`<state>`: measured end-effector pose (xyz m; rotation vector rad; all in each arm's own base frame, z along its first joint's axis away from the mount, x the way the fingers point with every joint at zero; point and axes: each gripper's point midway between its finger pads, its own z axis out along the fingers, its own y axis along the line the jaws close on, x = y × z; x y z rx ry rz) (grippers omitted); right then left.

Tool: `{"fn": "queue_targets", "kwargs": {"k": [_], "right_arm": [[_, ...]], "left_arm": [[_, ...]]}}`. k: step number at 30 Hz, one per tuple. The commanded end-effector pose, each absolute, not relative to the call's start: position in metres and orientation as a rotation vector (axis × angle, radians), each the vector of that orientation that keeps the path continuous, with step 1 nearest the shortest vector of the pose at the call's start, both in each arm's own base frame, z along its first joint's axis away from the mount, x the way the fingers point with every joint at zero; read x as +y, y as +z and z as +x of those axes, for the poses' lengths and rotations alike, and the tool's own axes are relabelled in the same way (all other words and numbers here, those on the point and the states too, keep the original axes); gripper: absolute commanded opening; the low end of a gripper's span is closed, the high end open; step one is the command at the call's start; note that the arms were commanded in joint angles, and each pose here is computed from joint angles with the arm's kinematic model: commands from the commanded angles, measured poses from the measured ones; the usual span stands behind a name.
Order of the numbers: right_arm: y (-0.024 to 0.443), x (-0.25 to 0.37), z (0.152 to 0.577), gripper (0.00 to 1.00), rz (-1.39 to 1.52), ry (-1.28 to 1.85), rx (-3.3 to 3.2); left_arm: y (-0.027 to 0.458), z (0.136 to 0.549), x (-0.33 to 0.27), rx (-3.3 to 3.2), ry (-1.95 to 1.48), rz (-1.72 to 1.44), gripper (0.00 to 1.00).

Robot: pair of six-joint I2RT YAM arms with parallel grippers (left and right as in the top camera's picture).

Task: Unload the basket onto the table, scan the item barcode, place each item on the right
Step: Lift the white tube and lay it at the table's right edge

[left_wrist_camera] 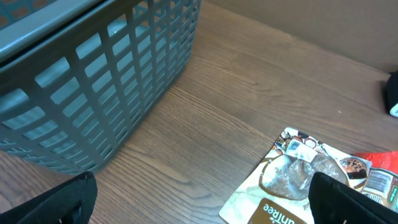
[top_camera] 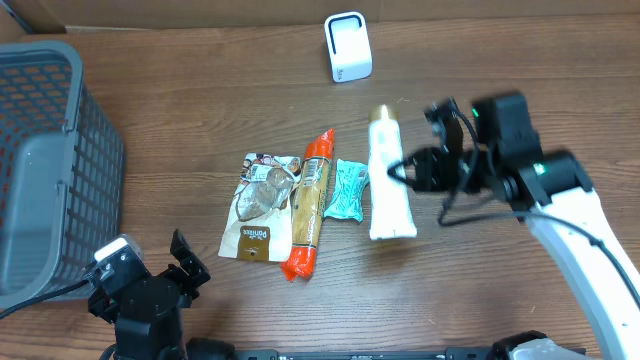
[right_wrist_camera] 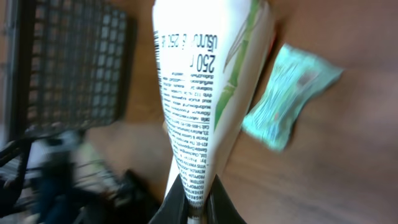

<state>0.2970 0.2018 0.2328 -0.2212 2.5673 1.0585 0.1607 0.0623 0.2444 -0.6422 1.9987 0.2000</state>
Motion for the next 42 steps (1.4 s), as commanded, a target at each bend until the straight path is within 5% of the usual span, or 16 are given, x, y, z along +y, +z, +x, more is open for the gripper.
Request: {"fn": "queue_targets", "kwargs": {"k": [1, 13, 21, 42], "right_arm": [[0.259, 0.199, 0.349, 0.03, -0.284, 0.676, 2.485], [0.227, 0.173, 0.513, 0.04, -0.343, -0.277, 2.181], [0.195, 0.188, 0.553, 0.04, -0.812, -0.563, 2.002], [0.149, 0.195, 0.622, 0.04, -0.982, -1.021, 1.640]], "left_arm": [[0.245, 0.160, 0.065, 1.985, 0.214, -0.662, 1.00], [0.245, 0.160, 0.065, 1.985, 0.215, -0.662, 1.00], [0.244, 0.160, 0.065, 1.985, 0.215, -0.662, 1.00], [0.244, 0.160, 0.065, 1.985, 0.215, -0.662, 1.00]]}}
